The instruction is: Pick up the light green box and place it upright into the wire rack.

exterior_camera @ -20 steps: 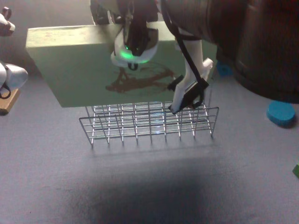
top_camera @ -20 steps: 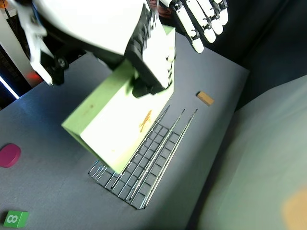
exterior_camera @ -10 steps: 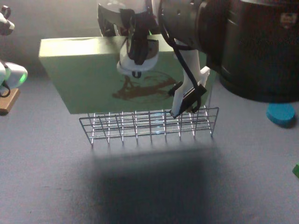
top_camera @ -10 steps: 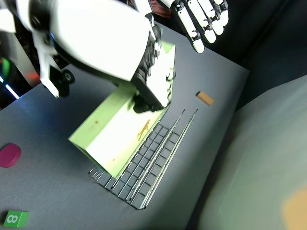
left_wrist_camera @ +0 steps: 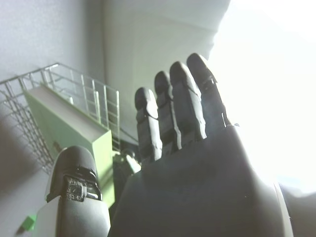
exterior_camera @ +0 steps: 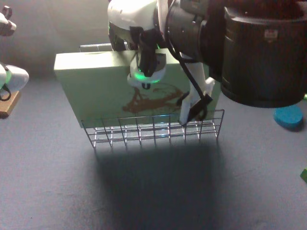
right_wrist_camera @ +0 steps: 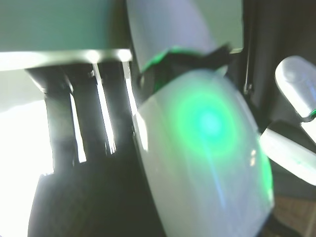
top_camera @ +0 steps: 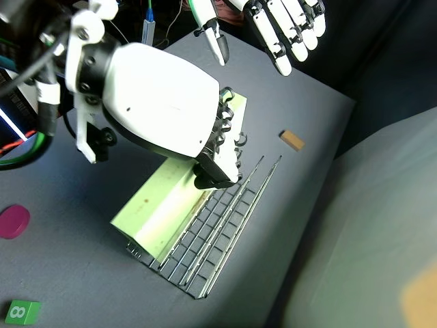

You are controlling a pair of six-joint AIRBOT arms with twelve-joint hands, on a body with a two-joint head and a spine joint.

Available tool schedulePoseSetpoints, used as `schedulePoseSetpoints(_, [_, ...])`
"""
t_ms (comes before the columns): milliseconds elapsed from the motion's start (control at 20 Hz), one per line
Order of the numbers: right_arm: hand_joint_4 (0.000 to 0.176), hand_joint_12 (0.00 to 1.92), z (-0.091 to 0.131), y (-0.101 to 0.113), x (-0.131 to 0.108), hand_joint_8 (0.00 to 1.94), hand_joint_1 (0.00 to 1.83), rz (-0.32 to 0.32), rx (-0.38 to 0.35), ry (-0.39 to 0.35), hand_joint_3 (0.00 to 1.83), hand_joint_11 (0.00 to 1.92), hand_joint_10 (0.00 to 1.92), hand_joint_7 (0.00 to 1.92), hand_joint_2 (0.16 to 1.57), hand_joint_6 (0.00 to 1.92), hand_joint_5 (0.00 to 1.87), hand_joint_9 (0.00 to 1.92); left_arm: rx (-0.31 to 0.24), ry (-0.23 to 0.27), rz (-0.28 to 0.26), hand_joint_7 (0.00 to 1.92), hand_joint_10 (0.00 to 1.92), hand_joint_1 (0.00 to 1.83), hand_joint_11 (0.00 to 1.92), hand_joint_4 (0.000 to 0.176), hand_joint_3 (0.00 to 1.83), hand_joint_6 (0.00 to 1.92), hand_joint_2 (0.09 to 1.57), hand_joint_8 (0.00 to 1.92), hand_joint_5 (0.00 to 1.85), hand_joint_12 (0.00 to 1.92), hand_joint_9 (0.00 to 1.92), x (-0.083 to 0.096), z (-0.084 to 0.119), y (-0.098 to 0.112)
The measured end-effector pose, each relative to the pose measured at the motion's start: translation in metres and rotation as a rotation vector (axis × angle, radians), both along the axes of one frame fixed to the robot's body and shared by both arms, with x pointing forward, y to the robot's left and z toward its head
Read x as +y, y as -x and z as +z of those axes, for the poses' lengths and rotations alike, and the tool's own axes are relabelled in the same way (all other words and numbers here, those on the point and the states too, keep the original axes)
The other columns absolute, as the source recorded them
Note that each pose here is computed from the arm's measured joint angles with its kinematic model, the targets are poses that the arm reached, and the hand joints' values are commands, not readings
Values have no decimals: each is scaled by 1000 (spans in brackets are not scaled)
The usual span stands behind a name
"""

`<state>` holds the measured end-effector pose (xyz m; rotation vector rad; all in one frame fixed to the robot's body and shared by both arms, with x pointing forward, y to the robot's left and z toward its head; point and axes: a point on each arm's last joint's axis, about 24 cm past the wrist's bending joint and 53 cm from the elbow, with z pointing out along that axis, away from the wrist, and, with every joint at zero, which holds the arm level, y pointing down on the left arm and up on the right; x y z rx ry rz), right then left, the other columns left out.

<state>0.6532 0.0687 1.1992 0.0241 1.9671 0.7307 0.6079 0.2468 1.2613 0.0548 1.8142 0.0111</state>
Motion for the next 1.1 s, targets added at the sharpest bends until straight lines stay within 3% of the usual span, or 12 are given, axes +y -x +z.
schedulePoseSetpoints(600, [0,1596,-27,-3,-5,1121,1355,-2,31,32,0,677,1487,927,1184,1137,735,775,-2,2,2,313,0,109,0,47,2,7,1241,2,377,597,242,0,1,0])
schedulePoseSetpoints(850, [0,1584,-33,0,-5,1225,1339,4,51,38,1,541,1578,865,1225,1255,657,667,-2,2,2,311,2,104,0,47,3,3,1245,0,372,596,246,0,1,0])
schedulePoseSetpoints(900, [0,1574,-33,0,-5,1290,1212,5,50,38,0,524,1229,864,1228,1302,671,605,-2,3,3,310,2,103,0,47,3,3,1246,0,373,595,248,0,1,0])
schedulePoseSetpoints(950, [0,1569,-33,0,-5,1318,1177,4,52,37,0,515,1094,848,1233,1322,675,613,-2,2,2,310,2,103,0,47,3,3,1246,0,373,595,248,0,1,0])
schedulePoseSetpoints(1050, [0,1548,-34,0,-4,1345,1150,5,56,37,0,500,1024,810,1242,1352,681,612,0,8,-6,310,2,103,0,47,3,3,1246,0,373,595,249,-4,1,2])
schedulePoseSetpoints(1100, [0,1530,-34,0,-4,847,1089,5,55,38,0,488,971,717,1240,1340,727,602,4,17,-10,310,3,103,0,47,3,3,1246,0,374,594,249,-6,0,3])
